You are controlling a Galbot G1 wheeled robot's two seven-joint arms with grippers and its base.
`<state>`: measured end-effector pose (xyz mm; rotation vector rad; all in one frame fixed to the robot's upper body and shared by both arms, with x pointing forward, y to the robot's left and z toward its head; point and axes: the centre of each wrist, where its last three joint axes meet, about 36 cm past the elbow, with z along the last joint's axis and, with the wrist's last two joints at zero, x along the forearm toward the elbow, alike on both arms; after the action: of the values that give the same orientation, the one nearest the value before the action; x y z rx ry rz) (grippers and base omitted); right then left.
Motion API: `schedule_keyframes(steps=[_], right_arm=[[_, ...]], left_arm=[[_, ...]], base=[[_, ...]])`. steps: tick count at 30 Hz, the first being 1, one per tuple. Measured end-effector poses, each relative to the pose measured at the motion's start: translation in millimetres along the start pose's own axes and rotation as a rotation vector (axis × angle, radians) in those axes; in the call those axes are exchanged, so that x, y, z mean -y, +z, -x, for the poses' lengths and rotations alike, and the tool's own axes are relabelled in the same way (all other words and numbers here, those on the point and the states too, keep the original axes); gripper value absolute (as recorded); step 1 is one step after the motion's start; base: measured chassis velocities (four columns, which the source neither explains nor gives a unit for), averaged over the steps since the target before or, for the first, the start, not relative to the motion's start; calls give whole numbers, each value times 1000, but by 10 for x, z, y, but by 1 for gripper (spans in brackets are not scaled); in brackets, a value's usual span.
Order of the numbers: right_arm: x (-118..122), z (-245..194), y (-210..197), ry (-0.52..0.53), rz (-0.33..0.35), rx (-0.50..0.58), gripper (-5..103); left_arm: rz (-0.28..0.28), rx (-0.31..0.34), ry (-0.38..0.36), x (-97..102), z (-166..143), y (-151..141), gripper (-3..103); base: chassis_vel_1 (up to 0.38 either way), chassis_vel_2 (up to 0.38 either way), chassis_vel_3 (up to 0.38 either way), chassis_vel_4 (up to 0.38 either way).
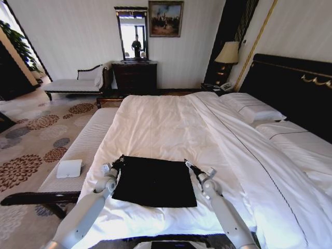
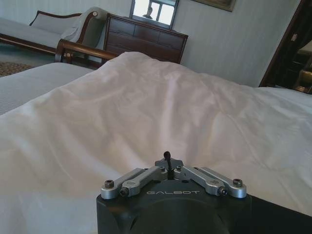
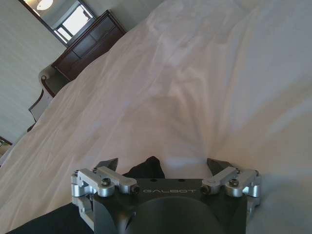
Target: Fold the clothes on the bed.
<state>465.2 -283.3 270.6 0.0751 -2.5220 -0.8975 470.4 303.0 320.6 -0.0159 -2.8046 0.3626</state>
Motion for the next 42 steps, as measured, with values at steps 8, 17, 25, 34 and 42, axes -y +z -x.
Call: schedule_keyframes(steps=[8, 17, 25, 34, 42], right_arm=[[-18, 70, 27, -3, -2, -3, 78], [-66, 79, 66, -15, -63, -12, 44], [-108, 52, 43, -25, -75, -2, 16], [-239, -81, -65, -47, -94, 34, 1], [-438, -316, -310, -84, -131, 104, 1]], left_arm=[[-4, 3, 6, 54, 45, -16, 0], [-7, -4, -4, 51, 71, 40, 0], [-8, 0, -3, 54, 77, 24, 0], [-20, 23, 3, 121, 45, -49, 0], [-40, 80, 26, 213, -66, -309, 0]], base=[[0, 0, 0, 0], [0, 0, 0, 0], [0, 0, 0, 0], [0, 0, 0, 0], [0, 0, 0, 0]])
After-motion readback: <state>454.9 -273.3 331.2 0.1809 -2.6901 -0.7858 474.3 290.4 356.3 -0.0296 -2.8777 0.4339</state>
